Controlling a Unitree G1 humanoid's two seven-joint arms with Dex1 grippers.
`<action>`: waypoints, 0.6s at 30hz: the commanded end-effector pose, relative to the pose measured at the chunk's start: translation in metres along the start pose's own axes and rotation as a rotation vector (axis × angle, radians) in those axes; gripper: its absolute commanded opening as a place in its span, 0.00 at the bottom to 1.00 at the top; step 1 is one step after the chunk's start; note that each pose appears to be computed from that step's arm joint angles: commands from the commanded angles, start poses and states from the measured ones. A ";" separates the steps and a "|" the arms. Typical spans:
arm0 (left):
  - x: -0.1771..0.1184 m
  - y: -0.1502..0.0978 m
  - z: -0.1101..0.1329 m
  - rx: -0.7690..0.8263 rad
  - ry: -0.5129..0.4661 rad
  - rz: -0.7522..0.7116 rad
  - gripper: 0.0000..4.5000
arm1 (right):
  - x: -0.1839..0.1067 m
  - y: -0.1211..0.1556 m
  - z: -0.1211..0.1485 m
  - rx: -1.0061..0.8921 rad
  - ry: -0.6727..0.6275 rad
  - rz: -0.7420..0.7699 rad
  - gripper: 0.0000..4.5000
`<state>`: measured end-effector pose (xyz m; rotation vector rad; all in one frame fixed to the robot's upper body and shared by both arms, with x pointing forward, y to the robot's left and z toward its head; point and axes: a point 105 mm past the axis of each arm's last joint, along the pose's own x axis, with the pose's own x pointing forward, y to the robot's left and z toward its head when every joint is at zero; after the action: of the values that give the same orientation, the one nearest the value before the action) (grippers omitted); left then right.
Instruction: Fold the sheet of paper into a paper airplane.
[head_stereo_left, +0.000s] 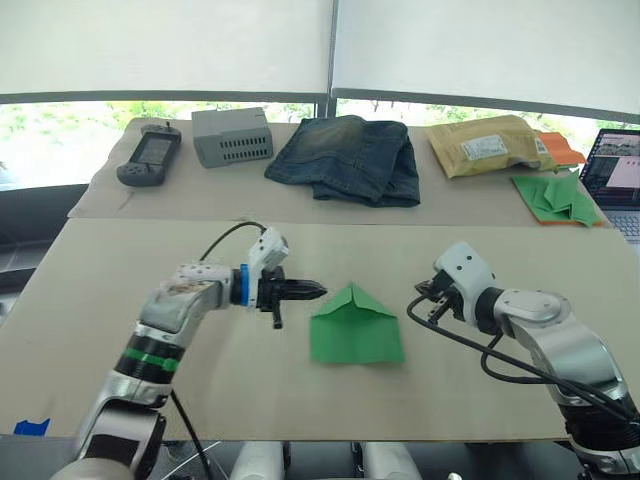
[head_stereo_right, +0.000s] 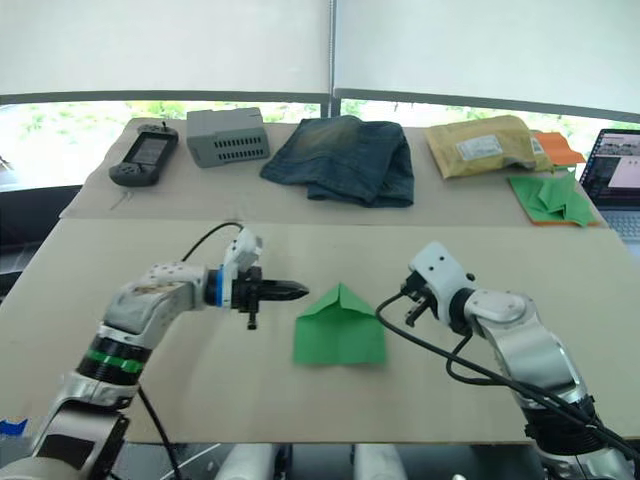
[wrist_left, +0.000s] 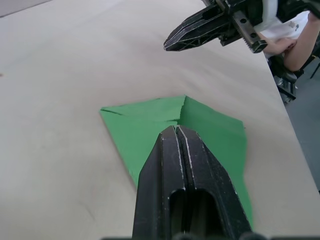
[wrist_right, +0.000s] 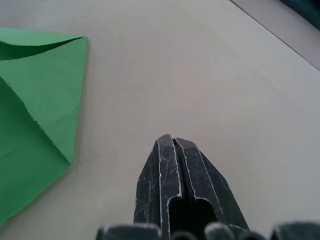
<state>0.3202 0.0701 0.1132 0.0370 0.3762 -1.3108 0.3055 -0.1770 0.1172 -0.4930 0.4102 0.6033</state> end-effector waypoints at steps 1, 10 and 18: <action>0.016 0.003 0.002 0.054 0.023 0.007 0.01 | -0.013 -0.006 0.007 0.000 -0.027 -0.044 0.00; 0.050 -0.007 -0.017 0.066 0.072 -0.046 0.01 | -0.020 0.014 -0.007 0.068 0.006 0.001 0.00; 0.048 -0.001 -0.032 0.062 0.130 -0.013 0.01 | -0.021 0.034 -0.025 0.169 0.016 0.072 0.00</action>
<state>0.3203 0.0298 0.0704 0.1485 0.4488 -1.3467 0.2635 -0.1786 0.0846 -0.3418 0.5450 0.6139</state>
